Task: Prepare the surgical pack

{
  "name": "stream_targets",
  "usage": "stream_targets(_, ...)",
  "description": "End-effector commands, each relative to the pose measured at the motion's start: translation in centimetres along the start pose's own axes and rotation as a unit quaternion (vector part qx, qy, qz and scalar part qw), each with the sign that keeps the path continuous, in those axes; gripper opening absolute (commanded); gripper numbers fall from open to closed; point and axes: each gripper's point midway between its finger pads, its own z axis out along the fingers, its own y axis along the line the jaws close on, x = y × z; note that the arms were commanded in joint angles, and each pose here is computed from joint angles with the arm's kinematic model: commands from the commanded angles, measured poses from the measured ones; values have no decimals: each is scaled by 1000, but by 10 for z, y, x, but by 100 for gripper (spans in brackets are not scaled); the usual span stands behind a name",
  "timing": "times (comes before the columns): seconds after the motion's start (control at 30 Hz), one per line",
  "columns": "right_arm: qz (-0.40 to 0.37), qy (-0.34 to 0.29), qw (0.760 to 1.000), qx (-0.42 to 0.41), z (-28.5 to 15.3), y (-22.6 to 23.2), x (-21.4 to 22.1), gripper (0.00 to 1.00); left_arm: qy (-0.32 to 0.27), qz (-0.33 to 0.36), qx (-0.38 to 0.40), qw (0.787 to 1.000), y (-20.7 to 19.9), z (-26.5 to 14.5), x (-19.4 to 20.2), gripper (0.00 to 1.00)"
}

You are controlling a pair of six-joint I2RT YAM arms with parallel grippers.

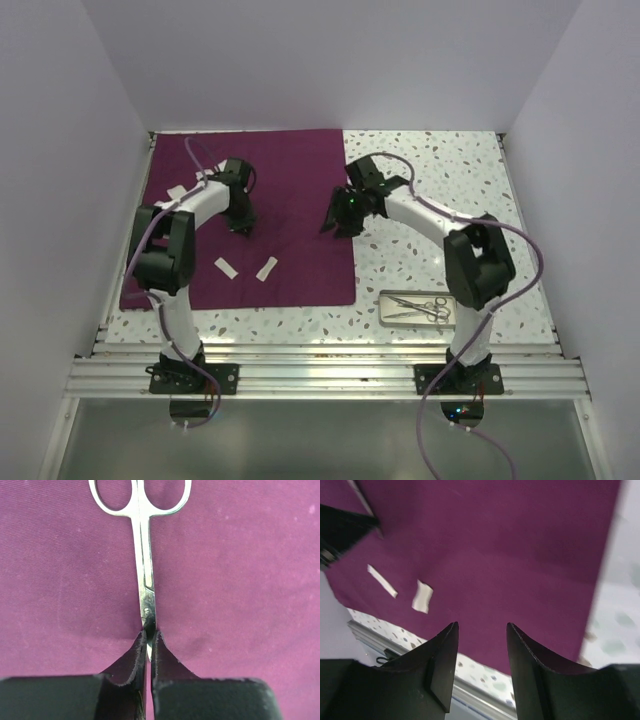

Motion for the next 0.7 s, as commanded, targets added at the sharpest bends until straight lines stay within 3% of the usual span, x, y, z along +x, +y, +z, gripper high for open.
stream_targets(0.0,-26,-20,993,-113,8,76,-26,48,10,15,50,999,-9,-15,15,0)
stream_targets(0.33,-41,4,978,-206,79,167,-16,46,14,36,92,995,-6,-31,41,0)
stream_targets(0.67,-43,20,980,-194,128,191,0,42,11,49,102,994,-1,-32,55,0)
